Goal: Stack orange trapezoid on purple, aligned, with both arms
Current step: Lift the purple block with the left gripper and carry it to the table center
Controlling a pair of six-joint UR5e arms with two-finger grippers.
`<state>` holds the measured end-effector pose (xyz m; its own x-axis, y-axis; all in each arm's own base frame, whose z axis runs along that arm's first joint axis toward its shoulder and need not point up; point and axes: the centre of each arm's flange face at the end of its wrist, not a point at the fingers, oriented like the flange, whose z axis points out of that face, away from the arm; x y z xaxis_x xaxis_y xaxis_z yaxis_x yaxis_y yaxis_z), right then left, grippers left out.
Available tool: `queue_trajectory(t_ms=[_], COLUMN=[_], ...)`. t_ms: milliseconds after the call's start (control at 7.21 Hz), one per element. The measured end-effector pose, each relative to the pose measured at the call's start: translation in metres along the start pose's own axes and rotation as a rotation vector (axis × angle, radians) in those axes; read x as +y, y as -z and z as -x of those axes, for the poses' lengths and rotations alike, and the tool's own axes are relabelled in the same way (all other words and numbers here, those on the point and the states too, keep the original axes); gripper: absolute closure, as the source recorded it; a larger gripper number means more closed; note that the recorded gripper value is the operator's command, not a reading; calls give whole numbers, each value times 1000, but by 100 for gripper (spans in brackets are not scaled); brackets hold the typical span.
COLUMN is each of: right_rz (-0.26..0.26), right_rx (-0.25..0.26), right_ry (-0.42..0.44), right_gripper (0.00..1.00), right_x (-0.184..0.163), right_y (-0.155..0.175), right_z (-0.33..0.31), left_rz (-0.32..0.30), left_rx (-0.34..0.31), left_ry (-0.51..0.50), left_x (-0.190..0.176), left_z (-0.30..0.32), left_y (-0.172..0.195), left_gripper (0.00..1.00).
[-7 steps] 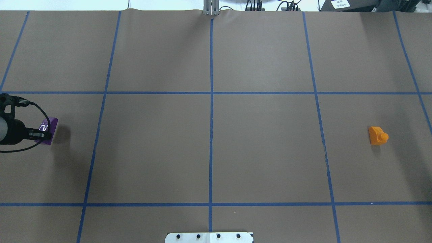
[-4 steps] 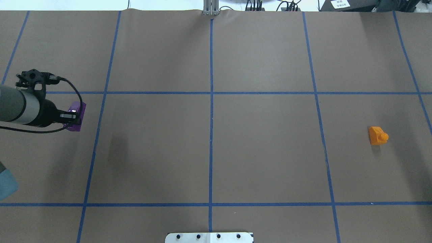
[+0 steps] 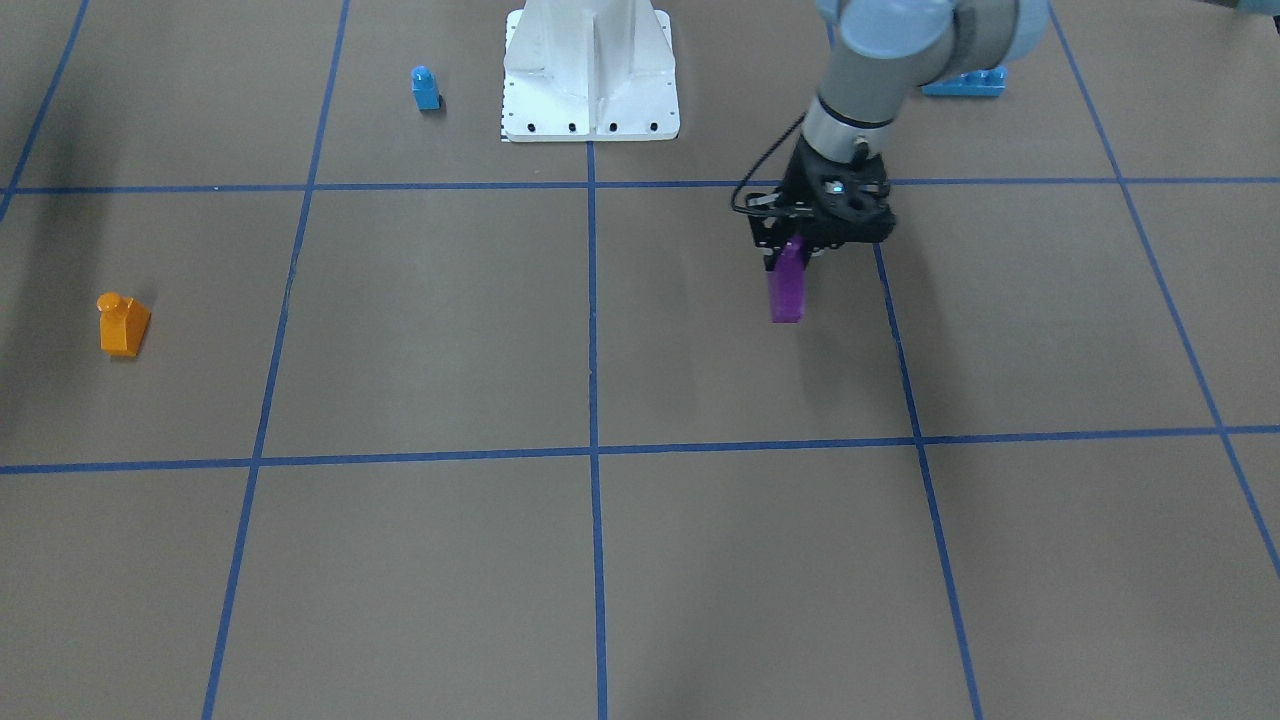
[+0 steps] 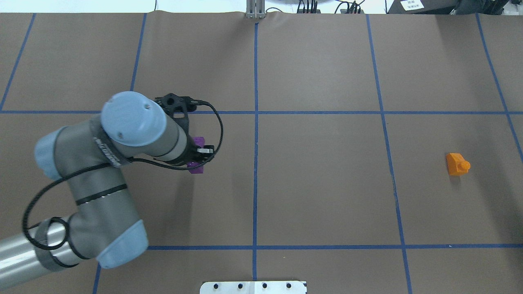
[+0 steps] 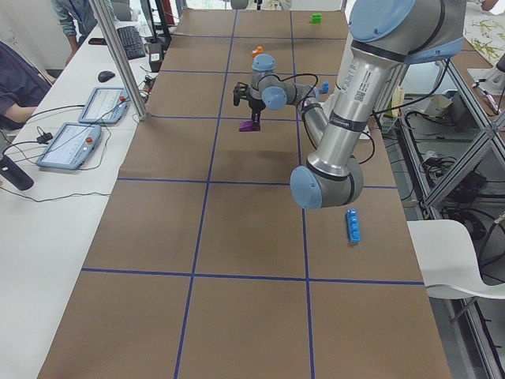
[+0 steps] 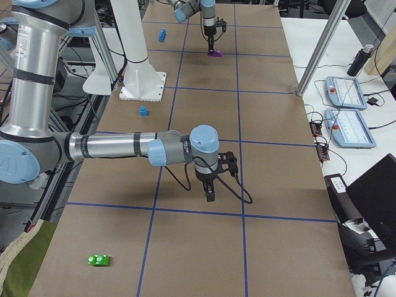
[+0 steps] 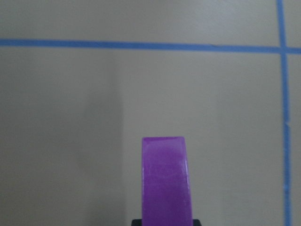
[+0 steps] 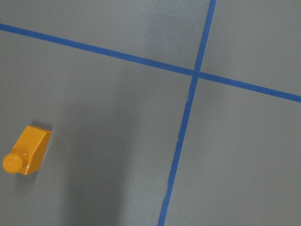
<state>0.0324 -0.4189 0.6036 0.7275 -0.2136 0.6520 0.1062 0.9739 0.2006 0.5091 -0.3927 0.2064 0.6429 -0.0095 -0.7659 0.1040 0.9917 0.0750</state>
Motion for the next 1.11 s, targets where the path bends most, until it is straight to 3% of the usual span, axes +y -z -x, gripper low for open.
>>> queue_trajectory(t_ms=[416,1110], right_rz=[-1,-4], right_rx=[0,0], right_ry=[0,2], right_gripper=[0,0], right_x=[0,-1], right_y=[0,1], right_z=[0,1], left_rz=[22,24], left_rx=[-25,-7], left_ry=[9,-7], left_x=[21,22], left_z=[-90,-105], left_y=[-45,-73], left_gripper=[100,100])
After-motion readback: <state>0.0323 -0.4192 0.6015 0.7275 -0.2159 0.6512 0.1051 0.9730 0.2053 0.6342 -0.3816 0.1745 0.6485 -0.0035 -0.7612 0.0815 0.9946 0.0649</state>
